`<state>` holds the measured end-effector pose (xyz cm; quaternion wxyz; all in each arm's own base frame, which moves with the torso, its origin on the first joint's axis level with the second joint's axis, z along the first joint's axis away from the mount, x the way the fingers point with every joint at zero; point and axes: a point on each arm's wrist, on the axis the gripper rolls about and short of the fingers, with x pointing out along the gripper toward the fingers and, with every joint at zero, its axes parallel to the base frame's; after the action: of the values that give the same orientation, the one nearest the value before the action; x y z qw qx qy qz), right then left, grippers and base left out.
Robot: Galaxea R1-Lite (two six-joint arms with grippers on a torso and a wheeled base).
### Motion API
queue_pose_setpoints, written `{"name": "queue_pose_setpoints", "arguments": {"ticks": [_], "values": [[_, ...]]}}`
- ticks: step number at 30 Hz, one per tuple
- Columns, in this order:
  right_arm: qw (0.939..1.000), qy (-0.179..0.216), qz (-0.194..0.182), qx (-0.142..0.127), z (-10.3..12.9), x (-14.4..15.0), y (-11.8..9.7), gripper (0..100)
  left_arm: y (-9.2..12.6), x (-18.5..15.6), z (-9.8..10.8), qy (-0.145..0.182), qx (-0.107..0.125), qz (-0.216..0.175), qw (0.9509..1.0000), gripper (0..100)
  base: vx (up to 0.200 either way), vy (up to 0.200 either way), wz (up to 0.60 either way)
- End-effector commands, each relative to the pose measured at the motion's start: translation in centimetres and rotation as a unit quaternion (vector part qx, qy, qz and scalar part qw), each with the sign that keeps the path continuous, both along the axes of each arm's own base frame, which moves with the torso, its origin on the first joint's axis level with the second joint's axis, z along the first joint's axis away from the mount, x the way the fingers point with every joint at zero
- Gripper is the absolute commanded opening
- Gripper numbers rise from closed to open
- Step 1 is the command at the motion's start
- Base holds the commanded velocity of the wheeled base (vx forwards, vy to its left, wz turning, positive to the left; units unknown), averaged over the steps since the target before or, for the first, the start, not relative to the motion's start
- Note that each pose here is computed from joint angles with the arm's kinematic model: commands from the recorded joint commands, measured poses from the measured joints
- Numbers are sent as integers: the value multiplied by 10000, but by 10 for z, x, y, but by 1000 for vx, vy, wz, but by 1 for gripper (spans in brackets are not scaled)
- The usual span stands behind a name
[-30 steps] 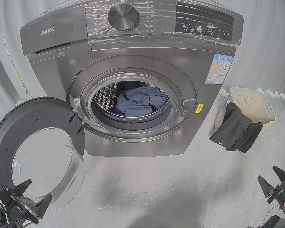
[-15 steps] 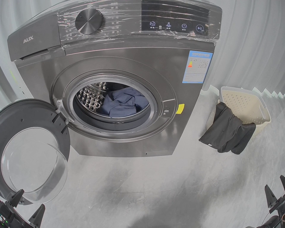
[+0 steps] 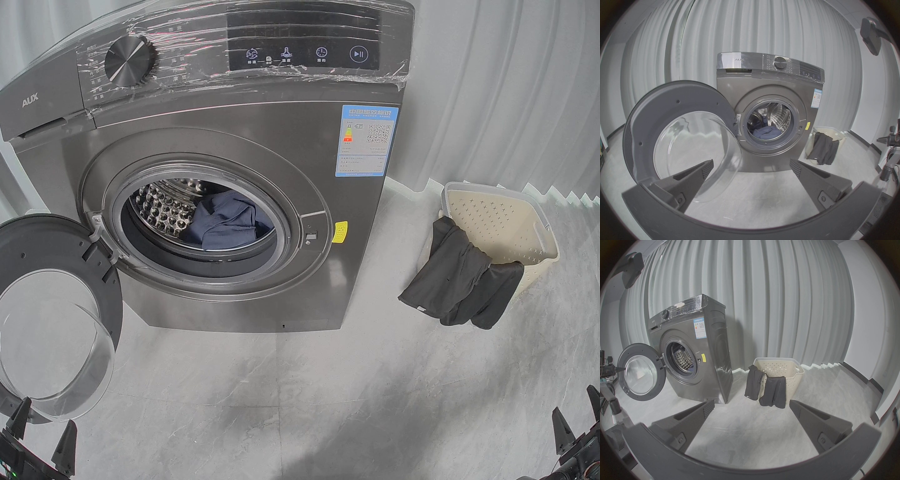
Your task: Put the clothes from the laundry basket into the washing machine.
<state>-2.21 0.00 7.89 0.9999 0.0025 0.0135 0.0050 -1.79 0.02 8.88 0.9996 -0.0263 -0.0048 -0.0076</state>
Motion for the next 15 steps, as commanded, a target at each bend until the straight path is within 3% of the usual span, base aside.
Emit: {"name": "queue_pose_setpoints", "arguments": {"ticks": [1,5,9,11,15], "values": [[10000,-74,-4,-10,-3,-1,0,100,0,-2,-6,-88,62,206,9997,100,0,0,0],[10000,-89,4,-17,-3,-1,0,100,1,-5,-11,-56,58,374,9993,100,0,0,0],[10000,-74,12,-40,-3,-1,0,100,-1,-5,-14,68,325,-17,9994,100,0,0,0],[9999,-90,20,-48,-3,-1,0,100,-1,-5,-14,67,317,-32,9995,100,0,0,0],[9999,-90,58,-39,-3,-1,0,100,-1,-5,-14,70,248,21,9997,100,0,-200,0]]}}
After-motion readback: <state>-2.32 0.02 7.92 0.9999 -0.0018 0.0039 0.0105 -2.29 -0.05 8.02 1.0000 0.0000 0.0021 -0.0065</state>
